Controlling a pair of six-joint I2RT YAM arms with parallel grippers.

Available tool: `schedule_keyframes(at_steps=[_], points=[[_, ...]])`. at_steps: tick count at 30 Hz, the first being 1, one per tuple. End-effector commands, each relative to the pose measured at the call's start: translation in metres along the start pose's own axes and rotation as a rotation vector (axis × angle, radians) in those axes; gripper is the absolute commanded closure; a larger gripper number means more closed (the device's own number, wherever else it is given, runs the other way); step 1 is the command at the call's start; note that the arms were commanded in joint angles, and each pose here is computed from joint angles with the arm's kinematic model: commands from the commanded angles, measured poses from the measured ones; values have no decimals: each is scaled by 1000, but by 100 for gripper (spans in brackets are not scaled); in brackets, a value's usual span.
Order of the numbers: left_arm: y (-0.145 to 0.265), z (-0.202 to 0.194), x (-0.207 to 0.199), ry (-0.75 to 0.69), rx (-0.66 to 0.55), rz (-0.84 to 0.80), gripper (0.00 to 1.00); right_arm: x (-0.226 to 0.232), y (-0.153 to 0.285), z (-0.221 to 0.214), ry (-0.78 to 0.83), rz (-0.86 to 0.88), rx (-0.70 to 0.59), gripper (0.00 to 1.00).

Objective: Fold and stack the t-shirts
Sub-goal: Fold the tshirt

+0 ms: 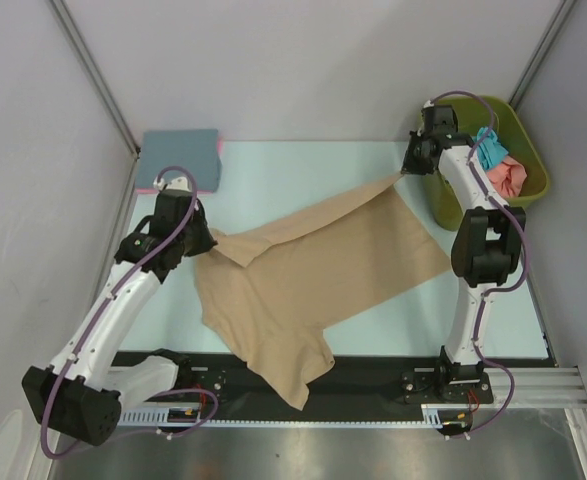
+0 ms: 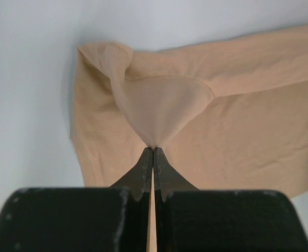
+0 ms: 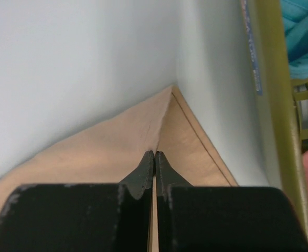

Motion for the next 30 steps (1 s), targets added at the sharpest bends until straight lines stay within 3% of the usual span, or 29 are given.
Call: schedule_keyframes(at_steps=[1,13,21,23,24,26,27,28,29,30], points=[[14,-14,-2,55,45,-60,100,-5,8,8,32,-1,-3,100],[11,-47,4,95,135,-65,100,-17,-14,-16,39,-30,83,100],[15,-59,9,118,179,-41,99,-39,-17,-42,44,-213,161,96],[19,-62,12,126,177,-29,90,-43,-15,-46,56,-268,140,91],[23,-64,14,124,177,-26,82,-45,-8,-50,68,-298,126,84],[33,-59,15,120,124,-40,63,-40,-2,-43,103,-325,24,80],[36,-56,17,111,104,-33,57,-35,0,-39,118,-312,-13,67],[37,-52,17,102,92,-22,41,-19,5,-29,152,-269,-82,59],[38,-45,17,83,74,-12,38,-11,4,-25,169,-234,-102,51],[34,-39,18,72,57,11,37,-3,2,-21,184,-199,-121,37]])
Point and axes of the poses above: each gripper's point midway between its finger pads, its own y axis back along the fingers, its own x axis along the line the jaws close on, z = x × y, the point moved 8 cm from there along y, back along the fingers, and after that the axes turned 6 degrees about -y, right-handed, at the moved point
